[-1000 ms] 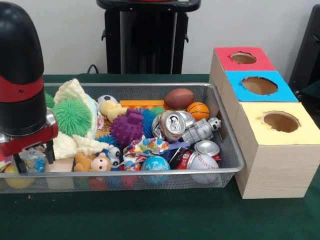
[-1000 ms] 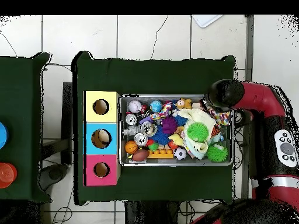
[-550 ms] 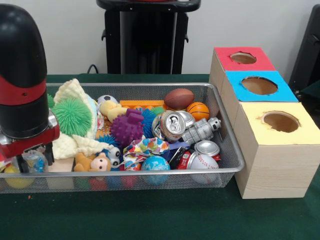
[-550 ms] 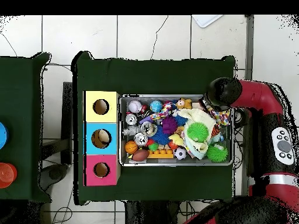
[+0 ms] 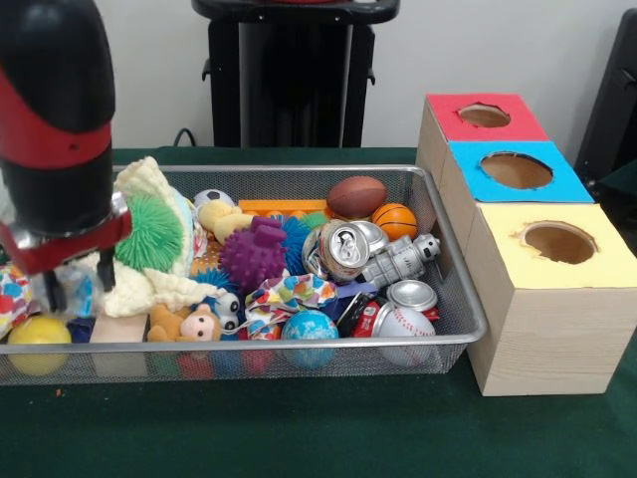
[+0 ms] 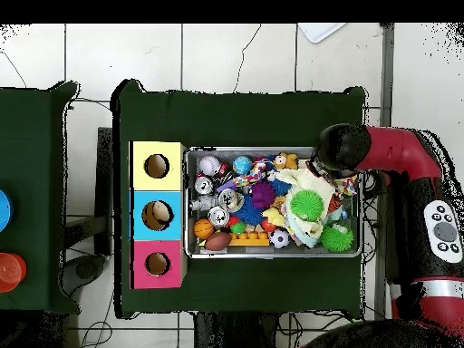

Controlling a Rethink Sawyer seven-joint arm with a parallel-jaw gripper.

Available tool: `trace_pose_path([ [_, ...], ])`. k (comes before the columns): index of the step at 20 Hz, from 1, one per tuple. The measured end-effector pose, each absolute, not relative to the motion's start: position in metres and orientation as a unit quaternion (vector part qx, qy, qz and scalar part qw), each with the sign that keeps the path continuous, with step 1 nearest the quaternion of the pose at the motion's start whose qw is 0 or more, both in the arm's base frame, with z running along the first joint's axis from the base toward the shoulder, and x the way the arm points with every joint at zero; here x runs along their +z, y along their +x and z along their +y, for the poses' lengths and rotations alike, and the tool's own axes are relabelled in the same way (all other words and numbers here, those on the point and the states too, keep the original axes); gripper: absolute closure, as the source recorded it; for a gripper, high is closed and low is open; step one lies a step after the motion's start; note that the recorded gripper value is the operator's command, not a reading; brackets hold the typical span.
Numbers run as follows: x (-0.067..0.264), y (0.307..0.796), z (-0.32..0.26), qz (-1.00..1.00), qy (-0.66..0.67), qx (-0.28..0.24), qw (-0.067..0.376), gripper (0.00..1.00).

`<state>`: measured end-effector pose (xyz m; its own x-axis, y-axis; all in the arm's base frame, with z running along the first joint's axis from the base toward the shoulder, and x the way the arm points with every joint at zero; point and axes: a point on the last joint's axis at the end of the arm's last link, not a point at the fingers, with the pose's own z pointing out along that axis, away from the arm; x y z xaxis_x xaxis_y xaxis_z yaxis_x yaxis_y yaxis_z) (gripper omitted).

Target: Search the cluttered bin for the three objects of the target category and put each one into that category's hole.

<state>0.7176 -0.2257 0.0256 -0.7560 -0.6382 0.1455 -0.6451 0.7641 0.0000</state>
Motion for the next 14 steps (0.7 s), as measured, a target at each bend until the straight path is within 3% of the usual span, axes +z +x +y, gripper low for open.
trace_pose_path([
  [3, 0.057, 0.704, -0.214, -0.932, 0.353, 0.025, 0.075, 1.00],
  [7, 0.127, 0.680, -0.187, -0.925, 0.368, 0.040, 0.085, 1.00],
  [14, 0.195, 0.661, -0.138, -0.920, 0.379, 0.057, 0.085, 1.00],
])
